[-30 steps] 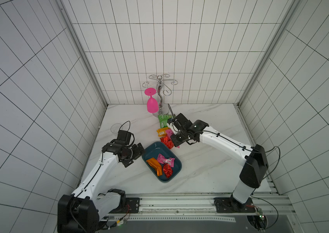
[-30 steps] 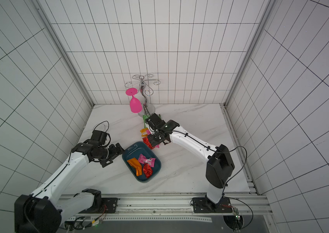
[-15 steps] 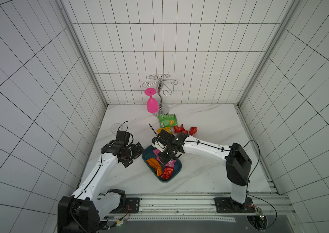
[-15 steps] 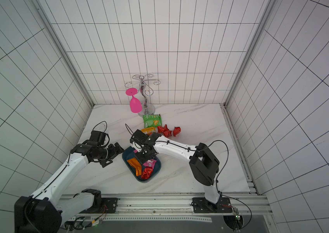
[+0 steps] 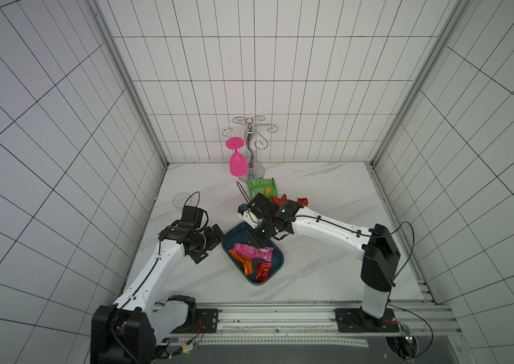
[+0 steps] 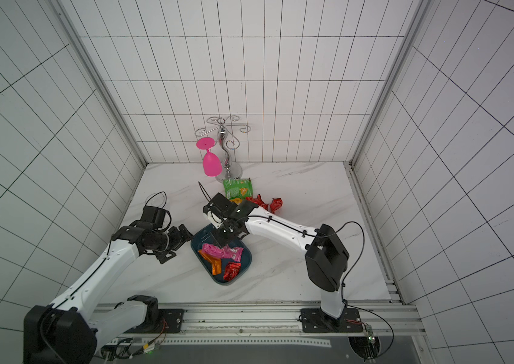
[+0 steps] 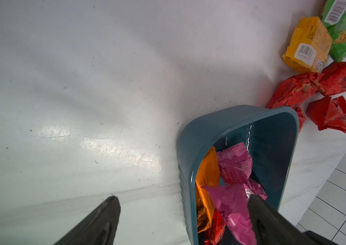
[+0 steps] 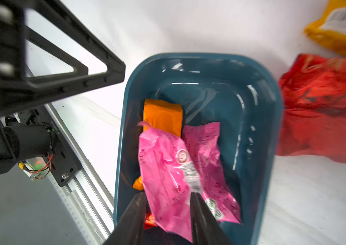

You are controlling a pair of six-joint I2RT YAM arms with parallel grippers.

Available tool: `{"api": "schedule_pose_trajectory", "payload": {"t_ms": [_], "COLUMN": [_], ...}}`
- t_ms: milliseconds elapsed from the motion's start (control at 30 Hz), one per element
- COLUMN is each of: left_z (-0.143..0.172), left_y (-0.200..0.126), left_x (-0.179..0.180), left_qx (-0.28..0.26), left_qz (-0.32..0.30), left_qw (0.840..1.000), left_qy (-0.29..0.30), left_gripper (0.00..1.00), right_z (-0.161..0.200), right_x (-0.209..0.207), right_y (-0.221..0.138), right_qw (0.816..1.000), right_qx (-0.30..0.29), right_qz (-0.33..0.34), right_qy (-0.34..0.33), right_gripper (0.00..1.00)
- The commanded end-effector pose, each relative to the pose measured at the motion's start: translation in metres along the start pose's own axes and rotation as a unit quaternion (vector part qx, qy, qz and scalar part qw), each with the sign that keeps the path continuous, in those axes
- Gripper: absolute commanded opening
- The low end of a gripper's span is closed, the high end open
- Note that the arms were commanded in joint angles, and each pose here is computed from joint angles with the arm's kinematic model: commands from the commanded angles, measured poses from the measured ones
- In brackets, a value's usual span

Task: Put the tea bags into the storage box
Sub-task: Place the tea bag in the storage box, then pick up the tea bag from the center of the board.

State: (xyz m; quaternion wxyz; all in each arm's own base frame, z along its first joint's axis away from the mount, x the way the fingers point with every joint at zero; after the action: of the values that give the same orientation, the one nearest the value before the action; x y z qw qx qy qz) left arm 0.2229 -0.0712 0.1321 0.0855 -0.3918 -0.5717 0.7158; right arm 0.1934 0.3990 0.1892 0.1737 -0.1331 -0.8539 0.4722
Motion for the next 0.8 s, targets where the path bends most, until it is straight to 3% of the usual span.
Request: {"api": "schedule_pose_trajectory", "payload": {"t_ms": [0, 300, 533, 767], "left_z": [-0.008, -0.012, -0.001, 0.004], "left_y": [-0.004, -0.005, -0.006, -0.007], "left_x": [-0.014, -0.027, -0.012, -0.005], "left_qx": [-0.015, -0.003, 0.013, 0.019], "left_qz": [0.020, 0.019, 0.002, -0.005], "left_qw": [1.000, 1.000, 1.000, 1.000], "left_qy": [0.004, 0.012, 0.016, 0.020], "left_gripper": [0.97, 0.97, 0.97, 0.97], "right_z": [-0.002, 0.016, 0.015, 0.015], "right_x": [-0.031, -0.105, -0.139, -0.148], "right_y": [-0.030, -0.020, 0.011, 0.049], "right_qw": [0.998, 0.990, 0.987, 0.989], "right_qx": [-0.028, 0.001, 0.032, 0.059], "right_qz": [0.048, 0.112, 0.130, 0.106], "right_qy": [0.028, 0.091, 0.085, 0.082], "right_gripper": [0.43, 0.50, 0.73, 0.75]}}
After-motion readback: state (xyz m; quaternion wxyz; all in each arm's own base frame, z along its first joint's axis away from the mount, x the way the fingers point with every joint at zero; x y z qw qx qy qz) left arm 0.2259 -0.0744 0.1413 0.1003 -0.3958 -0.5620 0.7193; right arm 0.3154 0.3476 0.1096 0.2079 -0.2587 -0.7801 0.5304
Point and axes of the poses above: each gripper's point midway between its finger pads, its own y axis out along the fingers, its own x axis along the line the jaws close on, z = x × y, the point moved 3 cm from there along -y, back along the fingers, and after that the axes turned 13 degrees about -y, right-handed, at the moved point
